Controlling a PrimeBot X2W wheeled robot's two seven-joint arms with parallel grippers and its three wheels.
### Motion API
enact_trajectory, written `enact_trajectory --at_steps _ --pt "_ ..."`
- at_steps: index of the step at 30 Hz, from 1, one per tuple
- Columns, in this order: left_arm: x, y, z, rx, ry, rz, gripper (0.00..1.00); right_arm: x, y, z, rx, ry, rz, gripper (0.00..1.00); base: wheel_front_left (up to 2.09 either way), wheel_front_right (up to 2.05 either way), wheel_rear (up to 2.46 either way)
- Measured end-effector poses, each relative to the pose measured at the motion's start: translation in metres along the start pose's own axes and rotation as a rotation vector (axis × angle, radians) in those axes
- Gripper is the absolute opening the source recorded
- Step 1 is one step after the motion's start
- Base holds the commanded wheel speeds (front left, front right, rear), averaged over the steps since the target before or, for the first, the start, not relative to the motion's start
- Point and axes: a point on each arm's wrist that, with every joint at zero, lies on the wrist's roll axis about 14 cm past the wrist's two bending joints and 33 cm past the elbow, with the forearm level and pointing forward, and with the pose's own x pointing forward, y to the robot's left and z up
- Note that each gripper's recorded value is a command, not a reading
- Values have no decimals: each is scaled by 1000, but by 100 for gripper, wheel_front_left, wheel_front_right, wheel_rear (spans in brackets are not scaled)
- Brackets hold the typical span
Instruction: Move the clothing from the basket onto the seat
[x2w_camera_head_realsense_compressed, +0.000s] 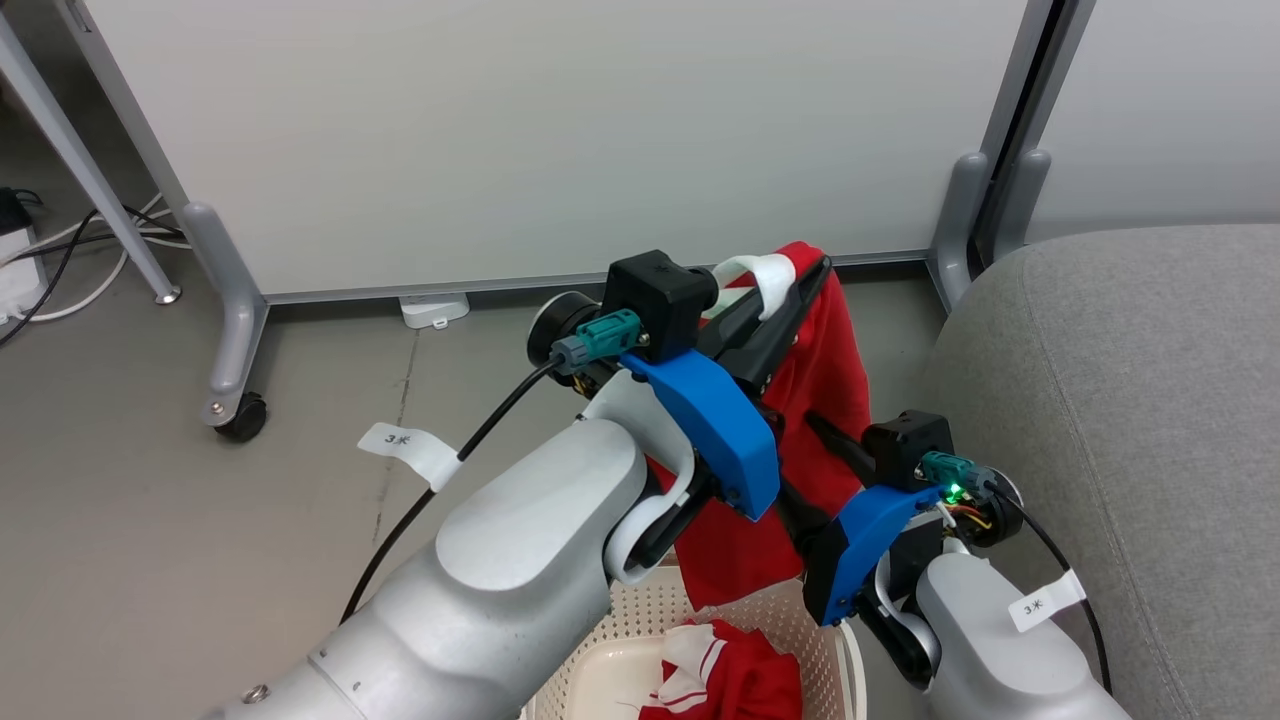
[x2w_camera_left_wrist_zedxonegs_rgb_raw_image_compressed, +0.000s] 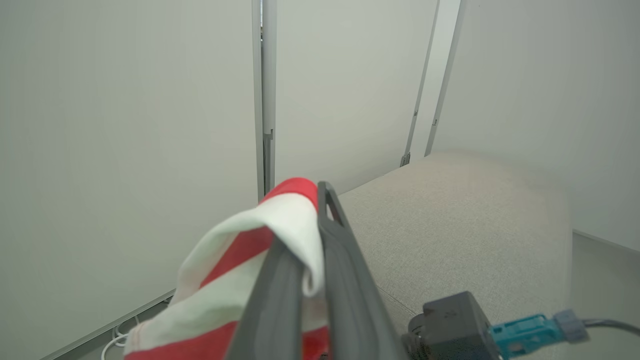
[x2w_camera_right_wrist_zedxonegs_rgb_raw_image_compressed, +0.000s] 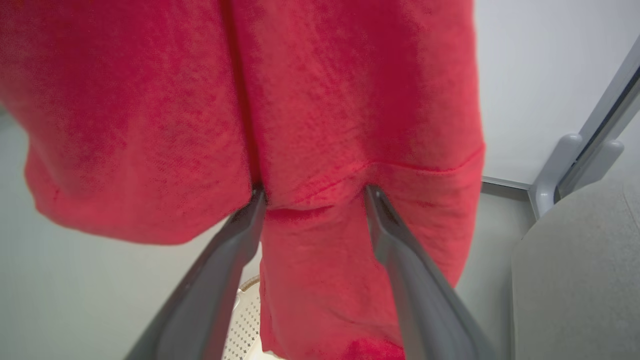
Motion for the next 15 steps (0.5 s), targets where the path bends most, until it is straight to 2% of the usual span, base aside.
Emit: enact_trajectory --at_steps 10,15 --pt "0 -15 -5 -10 21 -43 0 9 8 -4 42 4 28 100 0 0 0" --pt "1 -25 -5 -26 21 -73 0 9 -5 -6 61 2 -14 100 0 0 0"
